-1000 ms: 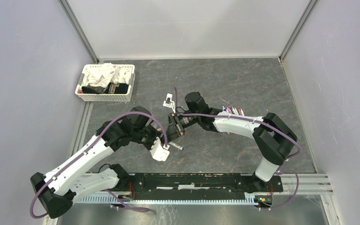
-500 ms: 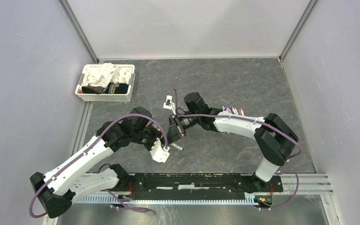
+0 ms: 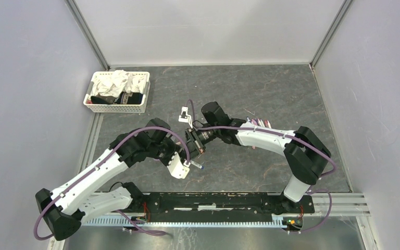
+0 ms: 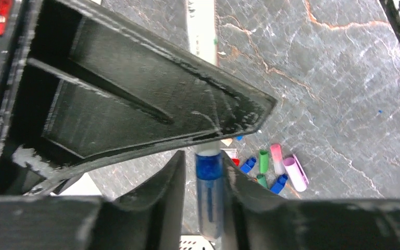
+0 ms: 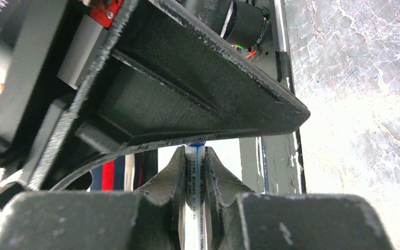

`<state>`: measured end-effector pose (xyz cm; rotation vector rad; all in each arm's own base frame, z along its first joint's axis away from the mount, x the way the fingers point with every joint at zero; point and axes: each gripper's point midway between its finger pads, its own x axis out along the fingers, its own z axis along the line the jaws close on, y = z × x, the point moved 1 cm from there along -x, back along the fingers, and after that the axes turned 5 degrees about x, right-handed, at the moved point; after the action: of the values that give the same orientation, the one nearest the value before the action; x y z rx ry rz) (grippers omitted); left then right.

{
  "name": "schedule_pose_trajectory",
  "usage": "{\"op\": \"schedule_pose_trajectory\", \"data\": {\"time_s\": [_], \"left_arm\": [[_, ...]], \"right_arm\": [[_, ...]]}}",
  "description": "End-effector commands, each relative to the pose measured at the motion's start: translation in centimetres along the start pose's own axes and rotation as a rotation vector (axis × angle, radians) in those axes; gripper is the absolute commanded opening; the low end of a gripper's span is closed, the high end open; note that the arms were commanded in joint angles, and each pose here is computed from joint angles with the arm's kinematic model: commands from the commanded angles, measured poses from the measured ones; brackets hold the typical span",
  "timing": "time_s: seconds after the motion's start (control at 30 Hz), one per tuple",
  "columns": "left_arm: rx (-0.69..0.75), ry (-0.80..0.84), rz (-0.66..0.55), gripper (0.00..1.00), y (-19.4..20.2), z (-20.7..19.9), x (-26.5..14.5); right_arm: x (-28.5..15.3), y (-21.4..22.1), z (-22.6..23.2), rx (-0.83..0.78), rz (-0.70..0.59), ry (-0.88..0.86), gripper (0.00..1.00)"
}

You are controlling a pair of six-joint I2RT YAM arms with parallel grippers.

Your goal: Open the pen caps

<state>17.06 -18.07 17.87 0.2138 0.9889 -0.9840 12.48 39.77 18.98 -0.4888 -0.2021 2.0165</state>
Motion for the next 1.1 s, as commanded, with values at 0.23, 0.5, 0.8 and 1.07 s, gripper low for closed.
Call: {"op": "schedule_pose_trajectory", "data": {"time_s": [0.23, 0.5, 0.8, 1.07], "left_arm": [[0.052, -0.022, -0.04, 0.02, -1.1, 1.3, 0.1], [0.033, 0.016, -0.045, 0.02, -1.1, 0.5, 0.6], [0.003, 0.008, 0.008, 0.02, -0.3, 0.4, 0.5], [-0.013, 0.007, -0.025, 0.38, -1.0, 0.9, 0.3]], "right_arm": [[0.5, -1.7, 0.9, 0.056, -0.059, -0.015, 0.26], [0.7, -1.7, 0.8, 0.034, -0.078, -0.017, 0.0], [-0.3, 1.7, 0.1, 0.012, -0.012, -0.007, 0.16], [-0.3, 0.6, 0.9, -0.028, -0.035, -0.011, 0.0]]}}
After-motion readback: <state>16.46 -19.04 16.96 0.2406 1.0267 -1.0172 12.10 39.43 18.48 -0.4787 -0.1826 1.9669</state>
